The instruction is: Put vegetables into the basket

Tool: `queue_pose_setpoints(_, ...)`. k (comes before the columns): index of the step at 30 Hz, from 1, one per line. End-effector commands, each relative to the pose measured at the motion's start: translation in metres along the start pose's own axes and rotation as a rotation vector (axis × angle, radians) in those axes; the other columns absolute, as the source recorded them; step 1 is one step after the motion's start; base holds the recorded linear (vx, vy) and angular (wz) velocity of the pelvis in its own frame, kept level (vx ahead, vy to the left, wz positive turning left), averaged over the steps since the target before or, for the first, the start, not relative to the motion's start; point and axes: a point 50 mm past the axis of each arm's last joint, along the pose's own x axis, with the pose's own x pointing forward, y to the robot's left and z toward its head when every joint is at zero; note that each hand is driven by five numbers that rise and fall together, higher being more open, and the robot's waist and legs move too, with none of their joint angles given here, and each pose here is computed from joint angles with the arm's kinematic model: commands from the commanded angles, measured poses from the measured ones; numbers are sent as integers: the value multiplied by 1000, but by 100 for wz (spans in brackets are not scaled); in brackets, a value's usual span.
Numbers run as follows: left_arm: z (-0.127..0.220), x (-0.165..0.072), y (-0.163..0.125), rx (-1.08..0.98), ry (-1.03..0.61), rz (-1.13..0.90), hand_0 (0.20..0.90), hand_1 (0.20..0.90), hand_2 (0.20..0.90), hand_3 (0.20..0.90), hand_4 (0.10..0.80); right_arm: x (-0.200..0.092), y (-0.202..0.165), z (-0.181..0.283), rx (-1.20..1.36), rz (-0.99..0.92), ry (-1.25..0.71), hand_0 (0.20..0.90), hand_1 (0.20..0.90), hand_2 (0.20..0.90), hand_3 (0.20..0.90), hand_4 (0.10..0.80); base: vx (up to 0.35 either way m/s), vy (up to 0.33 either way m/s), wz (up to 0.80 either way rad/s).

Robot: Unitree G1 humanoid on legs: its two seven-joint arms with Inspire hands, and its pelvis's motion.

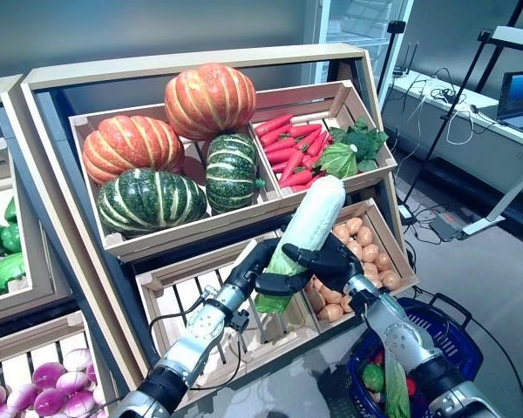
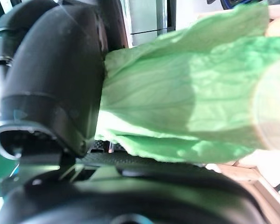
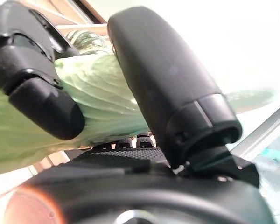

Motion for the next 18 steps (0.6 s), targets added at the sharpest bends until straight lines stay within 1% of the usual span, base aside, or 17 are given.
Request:
queue_pose_setpoints(1, 38, 22, -9, 77, -218, -127, 300, 300, 300, 300, 400, 39, 74, 101, 278, 465, -473, 900, 900, 900, 900, 800, 0, 0, 0)
queue_pose_setpoints(6, 37, 21, -8, 75, -216, -134, 300, 300, 300, 300, 400, 38, 77, 102, 223, 540, -462, 900, 900, 900, 900, 800, 0, 0, 0)
queue_pose_setpoints(7, 37, 21, -7, 77, -217, -135, 300, 300, 300, 300, 400, 36, 84, 105, 162, 639, -469, 900, 900, 900, 900, 800, 0, 0, 0)
queue_pose_setpoints(8, 37, 20, -7, 77, -217, -135, 300, 300, 300, 300, 400, 35, 86, 105, 138, 661, -467, 900, 900, 900, 900, 800, 0, 0, 0)
queue_pose_setpoints(9, 36, 19, -8, 77, -216, -136, 300, 300, 300, 300, 400, 32, 88, 108, 53, 674, -483, 900, 900, 900, 900, 800, 0, 0, 0)
queue_pose_setpoints(10, 36, 19, -8, 77, -216, -138, 300, 300, 300, 300, 400, 31, 88, 111, -9, 661, -497, 900, 900, 900, 900, 800, 0, 0, 0)
queue_pose_setpoints(11, 36, 19, -8, 78, -214, -140, 300, 300, 300, 300, 400, 30, 91, 118, -185, 645, -517, 900, 900, 900, 900, 800, 0, 0, 0)
queue_pose_setpoints(12, 35, 19, -8, 78, -213, -140, 300, 300, 300, 300, 400, 28, 93, 126, -306, 607, -549, 900, 900, 900, 900, 800, 0, 0, 0)
queue_pose_setpoints(15, 35, 18, -5, 79, -208, -129, 300, 300, 300, 300, 400, 20, 89, 152, -563, 464, -653, 900, 900, 900, 900, 800, 0, 0, 0)
queue_pose_setpoints(18, 34, 16, -4, 85, -207, -120, 300, 300, 300, 300, 400, 13, 88, 163, -605, 413, -728, 900, 900, 900, 900, 800, 0, 0, 0)
